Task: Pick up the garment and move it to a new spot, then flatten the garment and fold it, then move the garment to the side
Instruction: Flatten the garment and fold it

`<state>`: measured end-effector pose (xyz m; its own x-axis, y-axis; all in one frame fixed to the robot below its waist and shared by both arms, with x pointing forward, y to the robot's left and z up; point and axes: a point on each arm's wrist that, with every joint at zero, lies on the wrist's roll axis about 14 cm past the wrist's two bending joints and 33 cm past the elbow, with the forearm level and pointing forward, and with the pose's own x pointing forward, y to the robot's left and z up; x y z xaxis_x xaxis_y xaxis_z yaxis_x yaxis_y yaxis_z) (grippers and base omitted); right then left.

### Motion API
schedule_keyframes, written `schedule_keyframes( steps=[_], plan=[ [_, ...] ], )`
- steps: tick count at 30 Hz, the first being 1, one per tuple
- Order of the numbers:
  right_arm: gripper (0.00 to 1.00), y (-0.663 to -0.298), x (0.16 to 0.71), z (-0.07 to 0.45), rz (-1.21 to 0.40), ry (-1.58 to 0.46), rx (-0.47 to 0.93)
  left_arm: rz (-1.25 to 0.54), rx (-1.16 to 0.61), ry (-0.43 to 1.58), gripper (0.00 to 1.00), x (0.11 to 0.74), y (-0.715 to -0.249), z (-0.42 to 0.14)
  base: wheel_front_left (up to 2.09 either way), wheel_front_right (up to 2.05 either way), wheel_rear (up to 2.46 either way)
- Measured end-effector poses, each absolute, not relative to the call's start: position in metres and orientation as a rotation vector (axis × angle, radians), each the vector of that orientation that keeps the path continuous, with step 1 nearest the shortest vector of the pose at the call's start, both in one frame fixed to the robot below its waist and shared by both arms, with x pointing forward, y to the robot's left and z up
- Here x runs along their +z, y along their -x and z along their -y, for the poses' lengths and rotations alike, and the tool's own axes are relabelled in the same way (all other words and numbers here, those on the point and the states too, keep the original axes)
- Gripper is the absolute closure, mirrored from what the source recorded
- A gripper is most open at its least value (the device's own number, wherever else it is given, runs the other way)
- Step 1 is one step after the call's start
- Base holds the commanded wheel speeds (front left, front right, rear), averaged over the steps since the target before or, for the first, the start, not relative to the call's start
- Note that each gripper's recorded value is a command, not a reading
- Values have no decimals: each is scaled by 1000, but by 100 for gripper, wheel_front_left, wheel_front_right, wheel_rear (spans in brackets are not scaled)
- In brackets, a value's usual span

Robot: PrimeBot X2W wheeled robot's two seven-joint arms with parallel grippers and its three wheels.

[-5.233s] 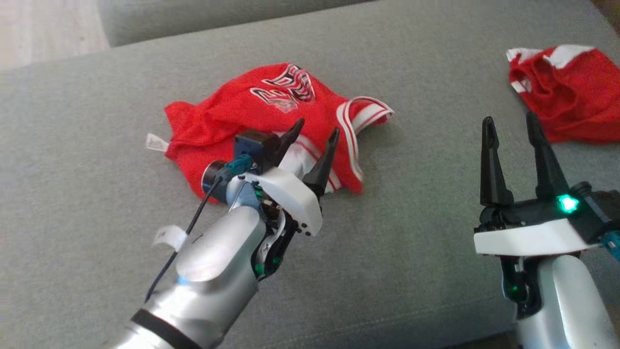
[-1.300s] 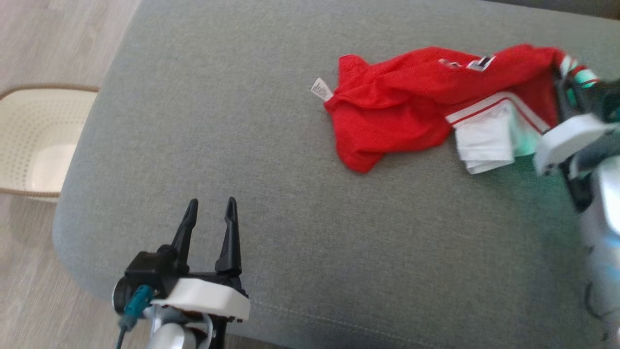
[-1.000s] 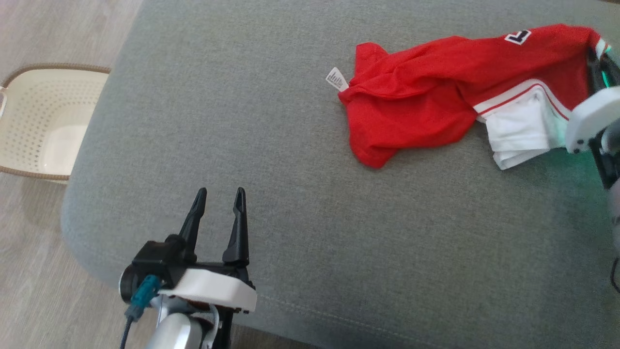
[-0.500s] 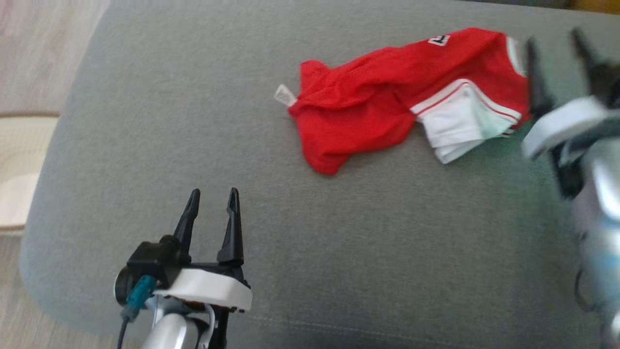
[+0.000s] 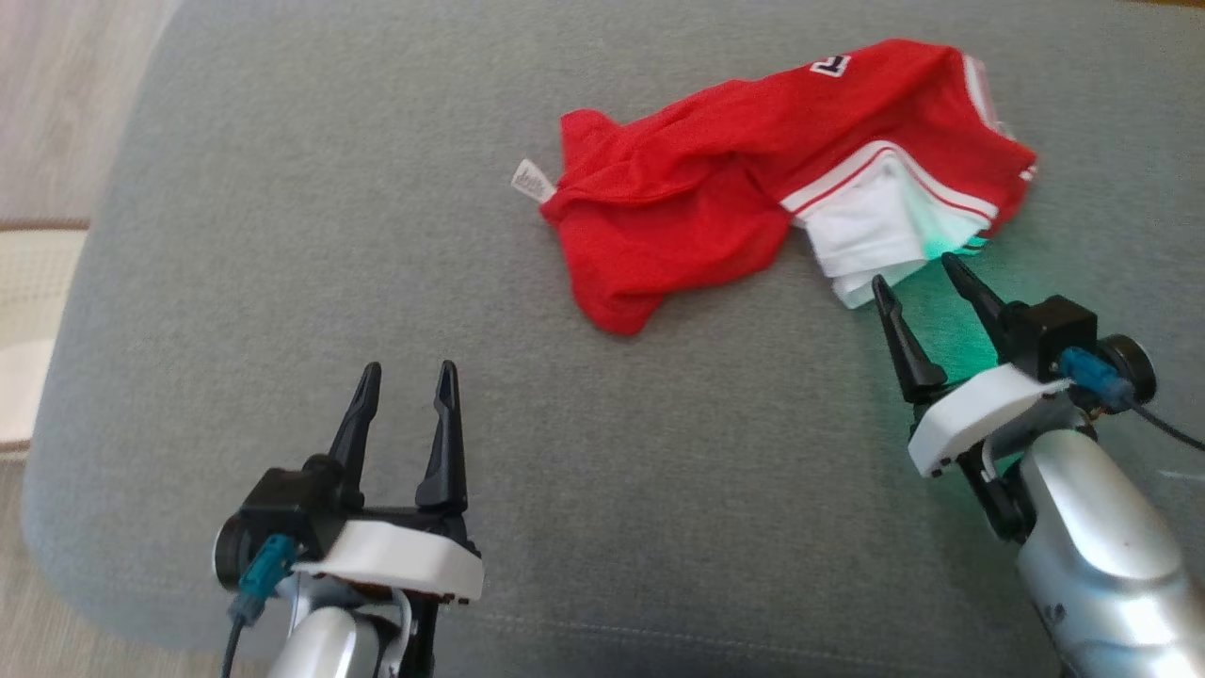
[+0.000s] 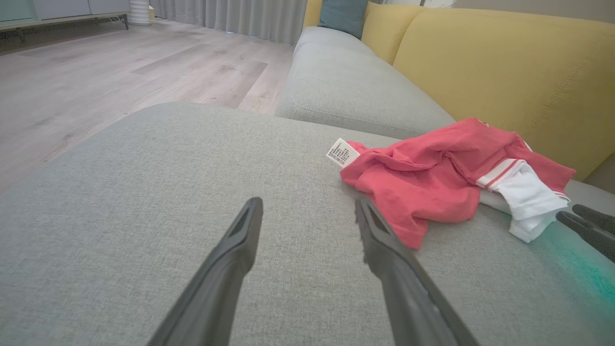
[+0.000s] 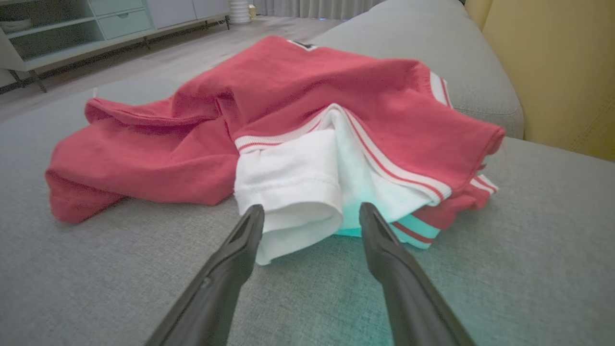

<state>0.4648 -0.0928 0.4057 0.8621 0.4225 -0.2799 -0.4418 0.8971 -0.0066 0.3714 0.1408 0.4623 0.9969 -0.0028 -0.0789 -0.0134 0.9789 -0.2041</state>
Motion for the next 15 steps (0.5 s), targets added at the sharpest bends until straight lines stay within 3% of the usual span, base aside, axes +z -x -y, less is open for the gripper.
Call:
schedule_keyframes(
  steps=[8, 9, 10, 13, 15],
  plan=[
    [0, -480, 383, 77, -349, 118, 477, -90, 66, 193, 0, 459, -365, -159, 0, 0, 0],
    [9, -481, 381, 74, -352, 122, 483, -91, 71, 192, 0, 458, -365, -161, 0, 0, 0],
    [55, -482, 380, 72, -354, 129, 487, -90, 74, 192, 0, 459, -364, -162, 0, 0, 0],
    [100, -484, 382, 73, -344, 136, 482, -86, 76, 192, 0, 460, -364, -162, 0, 0, 0],
    [100, -485, 387, 75, -328, 137, 471, -82, 73, 193, 0, 461, -365, -161, 0, 0, 0]
  ],
)
